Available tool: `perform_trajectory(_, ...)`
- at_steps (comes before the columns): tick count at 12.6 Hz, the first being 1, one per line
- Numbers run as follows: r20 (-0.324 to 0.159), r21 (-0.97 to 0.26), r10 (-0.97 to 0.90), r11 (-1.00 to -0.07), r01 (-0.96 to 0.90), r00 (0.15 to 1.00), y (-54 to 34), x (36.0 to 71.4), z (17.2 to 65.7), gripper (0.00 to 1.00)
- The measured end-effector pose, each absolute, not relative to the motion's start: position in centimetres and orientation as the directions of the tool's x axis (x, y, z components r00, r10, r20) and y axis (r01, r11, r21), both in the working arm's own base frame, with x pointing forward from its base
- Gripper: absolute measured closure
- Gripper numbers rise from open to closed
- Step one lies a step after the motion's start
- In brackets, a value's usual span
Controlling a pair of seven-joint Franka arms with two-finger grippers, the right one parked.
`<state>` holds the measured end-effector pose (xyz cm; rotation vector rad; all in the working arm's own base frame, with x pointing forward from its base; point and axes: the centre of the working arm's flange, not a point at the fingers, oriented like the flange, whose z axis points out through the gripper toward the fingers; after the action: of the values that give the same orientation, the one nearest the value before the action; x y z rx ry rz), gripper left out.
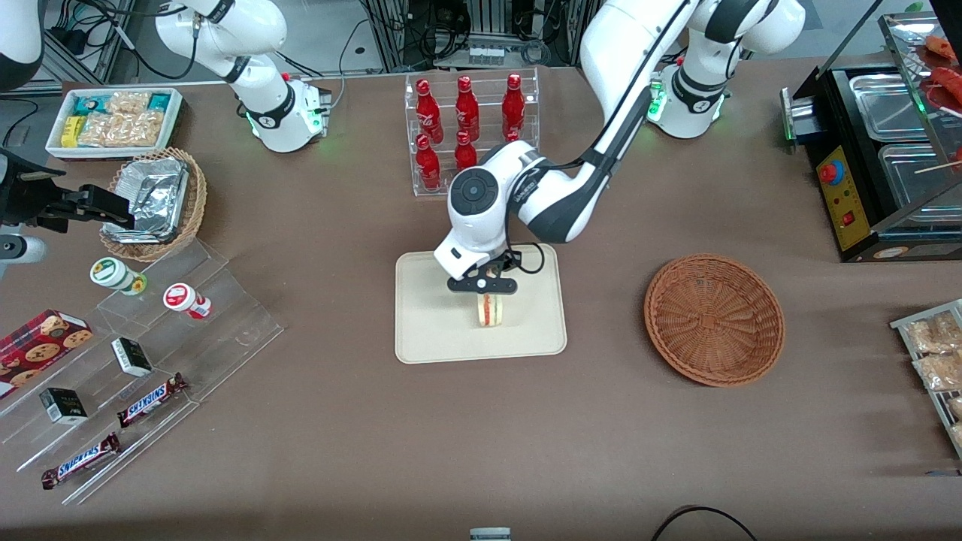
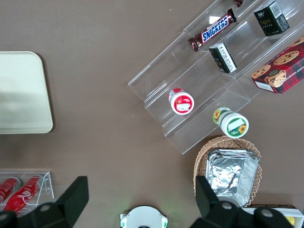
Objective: Place sandwich from basket to tray
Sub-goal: 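Lower the sandwich upright onto the tray and open the left gripper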
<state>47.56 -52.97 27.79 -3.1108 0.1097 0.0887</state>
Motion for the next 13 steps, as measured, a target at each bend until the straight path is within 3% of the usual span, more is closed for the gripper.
perform_trajectory(4,-0.061,-0.029,-0.063,-0.997,-0.065,0.996,-54.5,46.0,24.6,0.86)
perform_trajectory(8,-0.059,-0.021,-0.031,-0.999,-0.032,0.998,-55.0,45.6,24.3,0.86)
perform_trajectory(9,-0.059,-0.021,-0.03,-0.999,-0.032,0.998,-55.1,45.4,24.3,0.79)
perform_trajectory(13,-0.057,-0.022,-0.026,-0.999,-0.028,0.998,-55.1,45.6,24.4,0.35)
